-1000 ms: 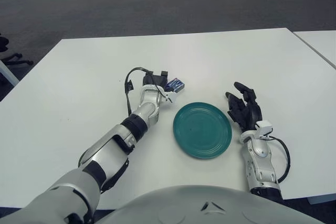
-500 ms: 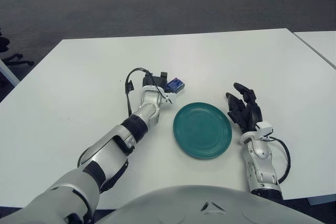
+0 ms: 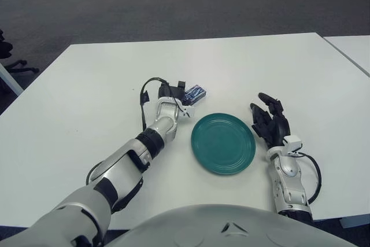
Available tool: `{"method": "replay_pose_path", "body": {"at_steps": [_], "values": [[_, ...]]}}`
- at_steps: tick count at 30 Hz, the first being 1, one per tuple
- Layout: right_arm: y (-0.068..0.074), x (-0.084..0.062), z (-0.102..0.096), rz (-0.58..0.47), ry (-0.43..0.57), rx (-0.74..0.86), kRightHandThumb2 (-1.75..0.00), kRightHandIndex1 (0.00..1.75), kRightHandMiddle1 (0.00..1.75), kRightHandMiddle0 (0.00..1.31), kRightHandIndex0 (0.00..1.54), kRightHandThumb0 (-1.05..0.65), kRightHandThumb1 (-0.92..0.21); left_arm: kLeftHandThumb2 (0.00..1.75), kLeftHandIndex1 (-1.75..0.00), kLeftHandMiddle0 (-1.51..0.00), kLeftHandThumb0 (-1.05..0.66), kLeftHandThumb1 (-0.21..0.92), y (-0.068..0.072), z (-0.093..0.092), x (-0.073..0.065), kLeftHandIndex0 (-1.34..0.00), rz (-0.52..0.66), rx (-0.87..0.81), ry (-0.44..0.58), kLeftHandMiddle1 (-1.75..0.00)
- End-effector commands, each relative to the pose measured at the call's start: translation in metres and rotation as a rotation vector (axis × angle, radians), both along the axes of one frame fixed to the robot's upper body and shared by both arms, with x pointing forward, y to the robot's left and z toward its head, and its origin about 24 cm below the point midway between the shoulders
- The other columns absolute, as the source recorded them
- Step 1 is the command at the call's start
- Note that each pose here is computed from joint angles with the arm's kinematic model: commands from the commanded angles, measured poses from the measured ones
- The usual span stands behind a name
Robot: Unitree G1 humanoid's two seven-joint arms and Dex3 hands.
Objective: Put the gum into the plate.
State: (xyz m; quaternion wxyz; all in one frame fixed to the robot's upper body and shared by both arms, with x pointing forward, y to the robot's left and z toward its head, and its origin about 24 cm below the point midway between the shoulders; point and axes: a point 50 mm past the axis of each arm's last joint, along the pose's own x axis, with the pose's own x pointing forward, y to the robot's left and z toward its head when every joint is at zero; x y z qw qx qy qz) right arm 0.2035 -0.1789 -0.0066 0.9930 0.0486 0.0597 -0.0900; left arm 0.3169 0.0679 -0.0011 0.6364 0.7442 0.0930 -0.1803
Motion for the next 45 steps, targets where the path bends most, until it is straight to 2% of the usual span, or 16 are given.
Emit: {"method": "replay_pose_path", "body": {"at_steps": [1,10,23,33,39,45], "values": [[-0.003,-0.022,-0.031,-0.024,0.186,0.040,-0.65,0.39,0.89,0.01,0.33,-0.50,-0.92,1.10,-0.99,-0.32,-1.05,0.92,0.005,-0.030,-0.018,-0.04,-0.005,0.023,0.137,-0.15],[-0.003,-0.023,-0.031,-0.025,0.186,0.039,-0.67,0.37,0.85,0.00,0.34,-0.51,-0.92,1.07,-0.97,-0.31,-1.05,0.92,0.003,-0.039,-0.023,-0.03,-0.025,0.033,0.153,-0.12],[-0.004,-0.024,-0.032,-0.025,0.196,0.041,-0.66,0.30,0.84,0.00,0.37,-0.52,-0.92,1.03,-0.71,-0.29,-1.05,0.92,0.000,-0.054,-0.027,0.00,-0.062,0.072,0.217,-0.07],[-0.003,-0.024,-0.032,-0.030,0.197,0.048,-0.65,0.29,0.86,0.01,0.39,-0.52,-0.92,1.00,-0.61,-0.32,-1.05,0.92,0.000,-0.061,-0.029,0.00,-0.062,0.085,0.250,-0.06],[-0.002,-0.024,-0.033,-0.030,0.196,0.055,-0.64,0.28,0.87,0.03,0.39,-0.52,-0.92,1.00,-0.59,-0.33,-1.05,0.92,0.001,-0.062,-0.028,0.00,-0.060,0.080,0.249,-0.05],[-0.001,-0.024,-0.034,-0.028,0.196,0.056,-0.64,0.27,0.87,0.02,0.38,-0.53,-0.92,1.01,-0.67,-0.35,-1.05,0.92,0.000,-0.062,-0.028,0.00,-0.065,0.073,0.226,-0.05]]}}
